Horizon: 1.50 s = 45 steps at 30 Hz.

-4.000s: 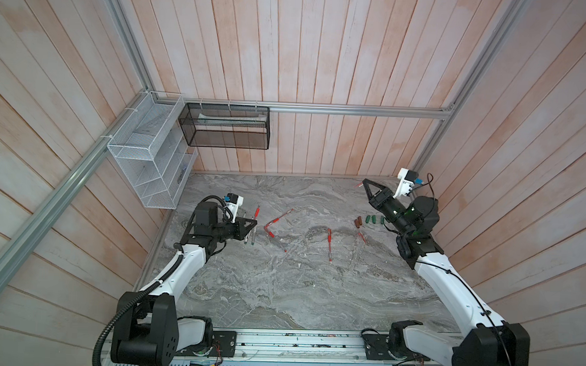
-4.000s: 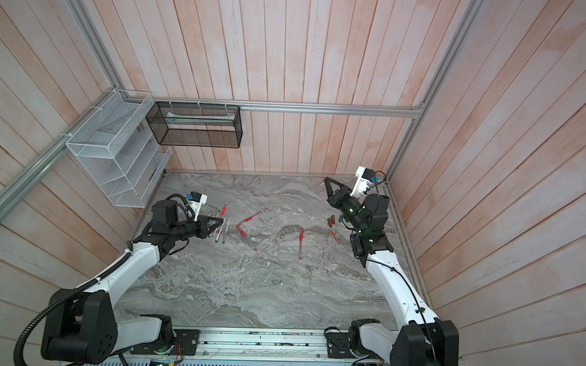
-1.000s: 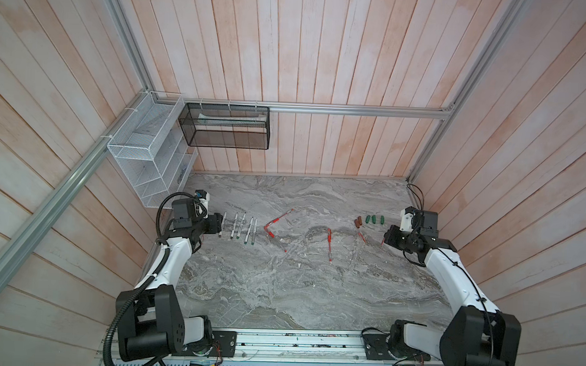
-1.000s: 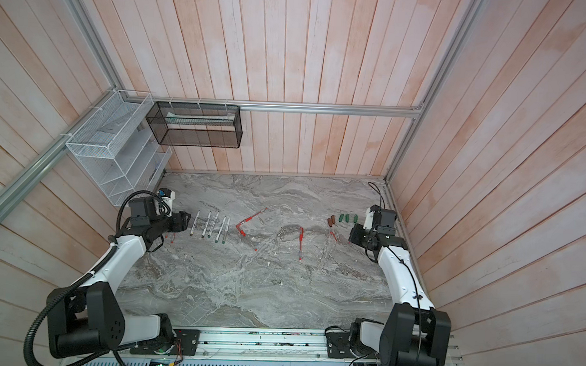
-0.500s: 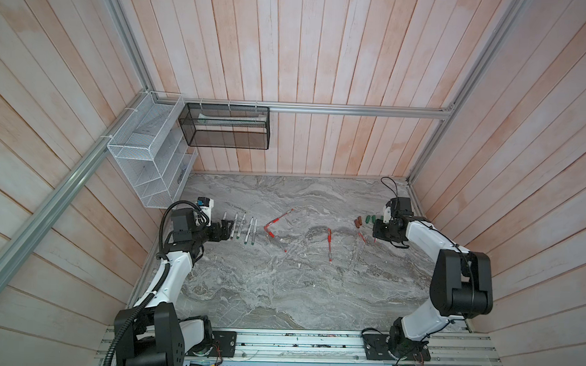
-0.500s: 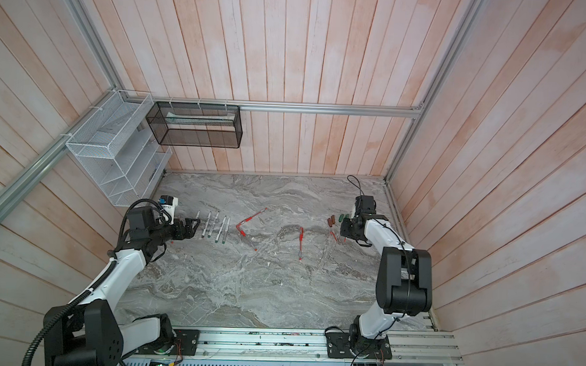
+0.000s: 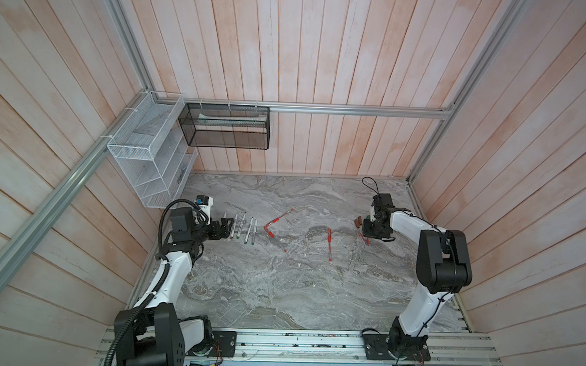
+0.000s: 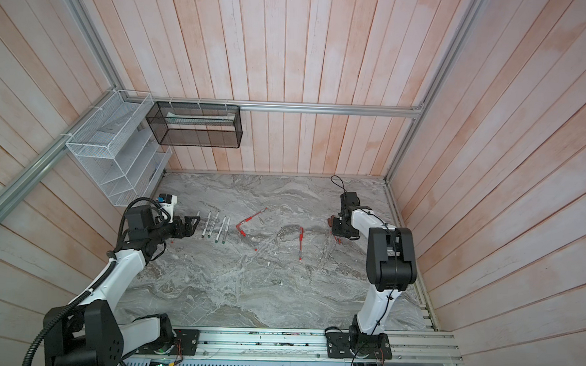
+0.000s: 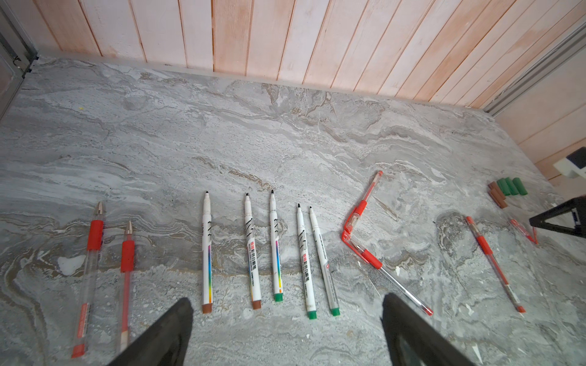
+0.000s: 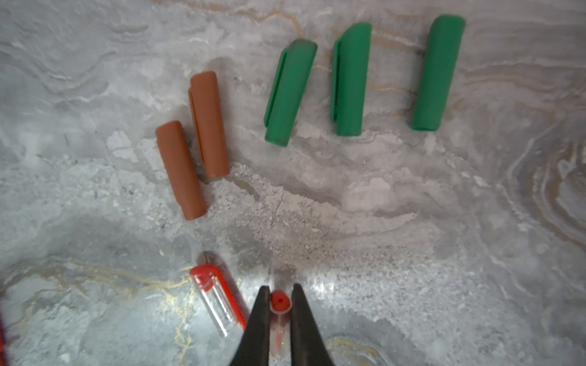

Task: Open the pen caps
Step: 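Open the left gripper on the pen while right sets cap by brown caps, then move the right gripper to a red gel pen and close on its cap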

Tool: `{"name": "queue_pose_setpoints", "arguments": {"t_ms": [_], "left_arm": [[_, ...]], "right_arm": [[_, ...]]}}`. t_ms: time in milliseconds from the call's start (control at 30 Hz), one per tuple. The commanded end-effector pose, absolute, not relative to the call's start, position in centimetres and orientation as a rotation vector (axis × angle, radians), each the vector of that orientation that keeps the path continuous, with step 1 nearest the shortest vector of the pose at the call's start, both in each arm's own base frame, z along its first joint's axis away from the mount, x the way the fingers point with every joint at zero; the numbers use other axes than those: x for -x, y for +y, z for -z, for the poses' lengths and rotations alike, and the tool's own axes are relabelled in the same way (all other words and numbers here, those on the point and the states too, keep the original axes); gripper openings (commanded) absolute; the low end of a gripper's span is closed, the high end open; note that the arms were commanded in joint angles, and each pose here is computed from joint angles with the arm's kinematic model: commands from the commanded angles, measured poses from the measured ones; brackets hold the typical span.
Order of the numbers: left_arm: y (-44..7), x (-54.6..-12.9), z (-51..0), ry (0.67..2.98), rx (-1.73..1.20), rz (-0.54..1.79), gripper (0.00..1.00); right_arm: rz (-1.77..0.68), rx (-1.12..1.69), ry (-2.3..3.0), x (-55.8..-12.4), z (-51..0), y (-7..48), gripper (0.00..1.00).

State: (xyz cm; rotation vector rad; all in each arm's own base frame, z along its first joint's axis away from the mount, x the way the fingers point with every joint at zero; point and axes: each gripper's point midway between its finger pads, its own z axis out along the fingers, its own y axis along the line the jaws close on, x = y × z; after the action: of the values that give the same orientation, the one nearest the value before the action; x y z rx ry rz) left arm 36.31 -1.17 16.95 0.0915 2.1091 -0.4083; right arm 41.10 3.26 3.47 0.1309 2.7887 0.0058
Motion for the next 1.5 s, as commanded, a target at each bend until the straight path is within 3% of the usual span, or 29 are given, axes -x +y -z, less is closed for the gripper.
{"name": "queue_pose_setpoints", "arguments": {"t_ms": [0, 300, 533, 900, 1467], "left_arm": [[-1.0, -36.3, -17.0, 2.094, -0.087, 0.41, 0.94], [-1.1, -36.3, -16.9, 2.093, -0.087, 0.42, 0.94], [-1.0, -36.5, -17.0, 2.09, -0.081, 0.425, 0.94], [-0.8, -36.3, -17.3, 2.101, -0.067, 0.42, 0.94], [-0.8, -36.4, -17.5, 2.085, -0.061, 0.433, 0.94]], "right_arm": [[0.039, -0.119, 2.801, -40.9, -3.7, 3.3, 0.19], [-0.015, -0.128, 2.735, -41.5, -7.3, 4.1, 0.25], [-0.178, -0.067, 2.668, -41.6, -10.1, 9.6, 0.26], [-0.289, -0.005, 2.734, -41.2, -7.4, 17.8, 0.28], [-0.137, -0.039, 2.816, -40.8, -2.6, 19.7, 0.3]]}}
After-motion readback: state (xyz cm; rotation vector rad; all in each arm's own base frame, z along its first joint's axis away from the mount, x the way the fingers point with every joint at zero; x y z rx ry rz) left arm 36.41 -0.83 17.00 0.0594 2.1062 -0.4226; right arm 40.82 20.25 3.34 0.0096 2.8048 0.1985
